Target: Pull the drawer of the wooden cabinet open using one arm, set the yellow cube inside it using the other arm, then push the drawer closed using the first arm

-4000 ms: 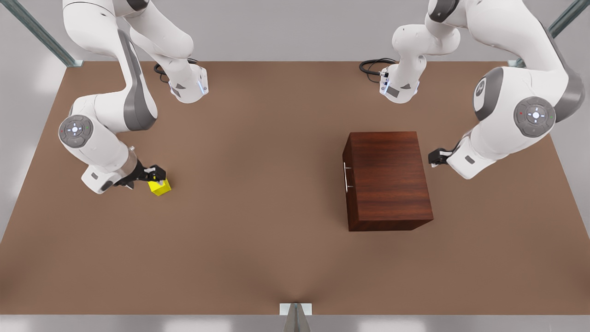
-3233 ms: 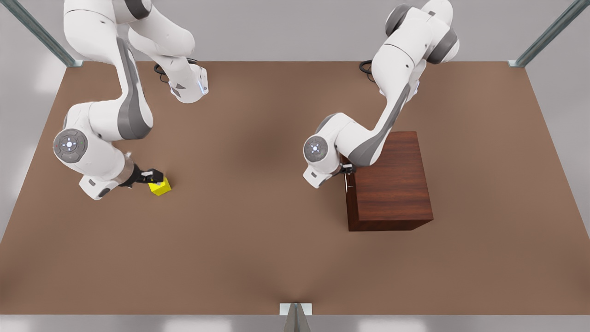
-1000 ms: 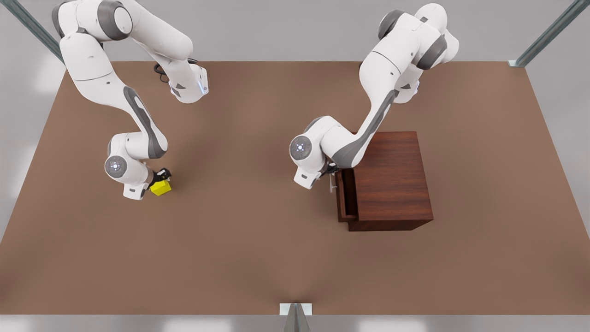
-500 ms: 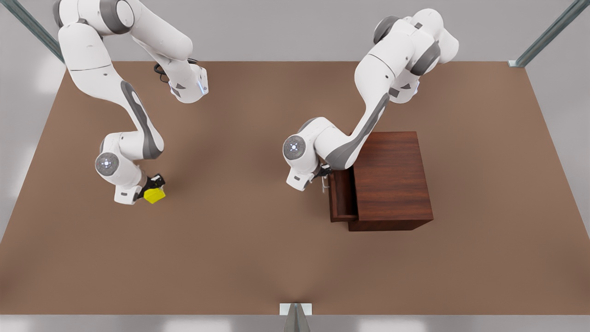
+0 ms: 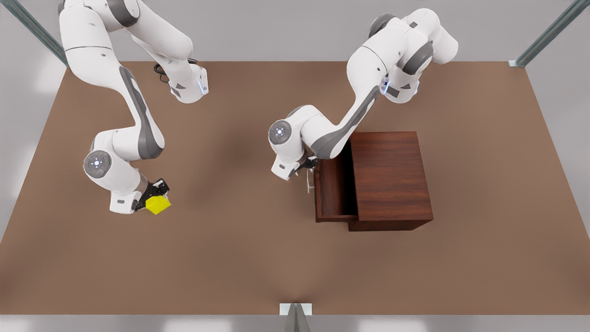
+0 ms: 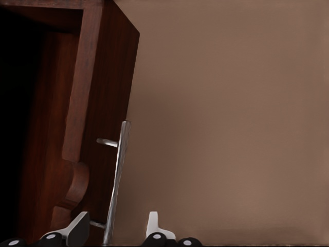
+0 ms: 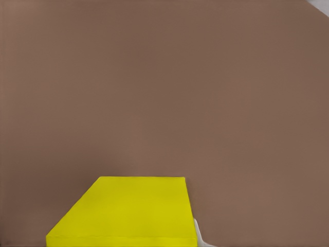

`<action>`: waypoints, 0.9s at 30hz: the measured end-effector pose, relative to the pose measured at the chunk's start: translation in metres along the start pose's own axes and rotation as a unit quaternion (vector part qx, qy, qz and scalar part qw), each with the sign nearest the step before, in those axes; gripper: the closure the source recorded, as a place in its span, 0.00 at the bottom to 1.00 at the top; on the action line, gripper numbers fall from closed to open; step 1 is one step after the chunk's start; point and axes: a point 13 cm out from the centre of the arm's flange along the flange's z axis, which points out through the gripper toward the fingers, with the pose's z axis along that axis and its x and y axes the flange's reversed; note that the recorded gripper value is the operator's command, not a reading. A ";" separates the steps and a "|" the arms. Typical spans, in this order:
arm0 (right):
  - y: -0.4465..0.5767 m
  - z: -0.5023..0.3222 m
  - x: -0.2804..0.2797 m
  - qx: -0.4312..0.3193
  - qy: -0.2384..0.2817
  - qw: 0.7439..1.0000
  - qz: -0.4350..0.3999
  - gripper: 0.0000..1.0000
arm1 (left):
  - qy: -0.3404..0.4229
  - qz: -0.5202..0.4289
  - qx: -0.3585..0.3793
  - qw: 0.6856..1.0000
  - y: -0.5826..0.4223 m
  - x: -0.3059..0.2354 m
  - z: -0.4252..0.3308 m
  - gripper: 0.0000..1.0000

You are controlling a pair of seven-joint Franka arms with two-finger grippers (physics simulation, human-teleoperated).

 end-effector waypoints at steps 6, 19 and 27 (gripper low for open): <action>0.008 -0.005 -0.003 -0.005 0.005 1.000 0.005 0.37 | 0.040 -0.079 0.045 0.995 0.114 -0.072 -0.120 0.00; 0.303 -0.099 -0.172 -0.040 -0.058 0.993 -0.092 0.36 | 0.125 -0.103 0.055 0.985 0.438 -0.165 -0.100 0.01; 0.502 -0.097 -0.247 -0.074 -0.061 0.995 0.006 0.36 | 0.132 -0.175 0.105 0.970 0.408 -0.181 -0.088 0.78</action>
